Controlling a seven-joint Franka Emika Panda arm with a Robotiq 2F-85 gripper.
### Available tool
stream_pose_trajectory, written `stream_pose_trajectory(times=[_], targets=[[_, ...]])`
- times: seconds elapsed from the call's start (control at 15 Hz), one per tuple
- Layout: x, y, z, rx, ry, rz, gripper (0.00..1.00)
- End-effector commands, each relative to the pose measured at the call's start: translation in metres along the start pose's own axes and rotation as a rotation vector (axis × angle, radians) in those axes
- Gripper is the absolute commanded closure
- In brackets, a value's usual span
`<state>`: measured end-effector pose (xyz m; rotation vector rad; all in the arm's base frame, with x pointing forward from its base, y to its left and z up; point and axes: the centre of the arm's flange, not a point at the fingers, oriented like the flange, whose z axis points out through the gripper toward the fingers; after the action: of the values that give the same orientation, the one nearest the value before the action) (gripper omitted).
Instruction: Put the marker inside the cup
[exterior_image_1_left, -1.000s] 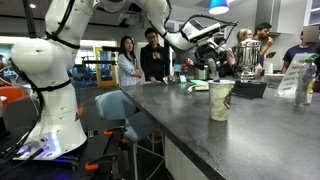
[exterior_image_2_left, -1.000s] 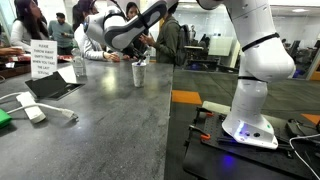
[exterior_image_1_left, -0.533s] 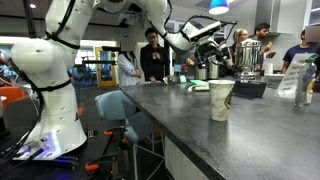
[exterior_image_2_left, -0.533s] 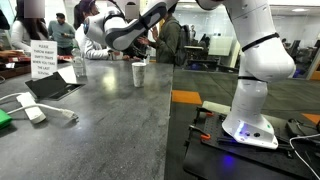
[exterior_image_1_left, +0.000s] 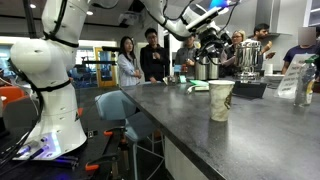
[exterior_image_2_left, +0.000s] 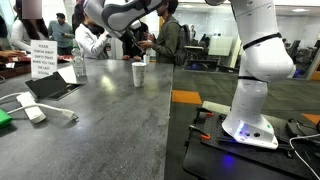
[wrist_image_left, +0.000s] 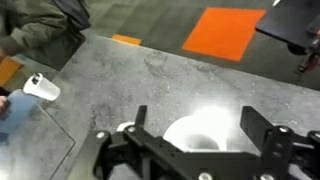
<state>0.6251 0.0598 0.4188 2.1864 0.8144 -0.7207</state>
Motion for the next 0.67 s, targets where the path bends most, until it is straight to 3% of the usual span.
stream_pose_trajectory(times=[0.0, 0.27, 0.6], targets=[[-0.035, 0.005, 0.004, 0.14, 0.107, 0.094, 0.0], [-0.073, 0.01, 0.009, 0.337, 0.198, 0.184, 0.0], [-0.088, 0.016, 0.018, 0.546, 0.337, 0.314, 0.0]])
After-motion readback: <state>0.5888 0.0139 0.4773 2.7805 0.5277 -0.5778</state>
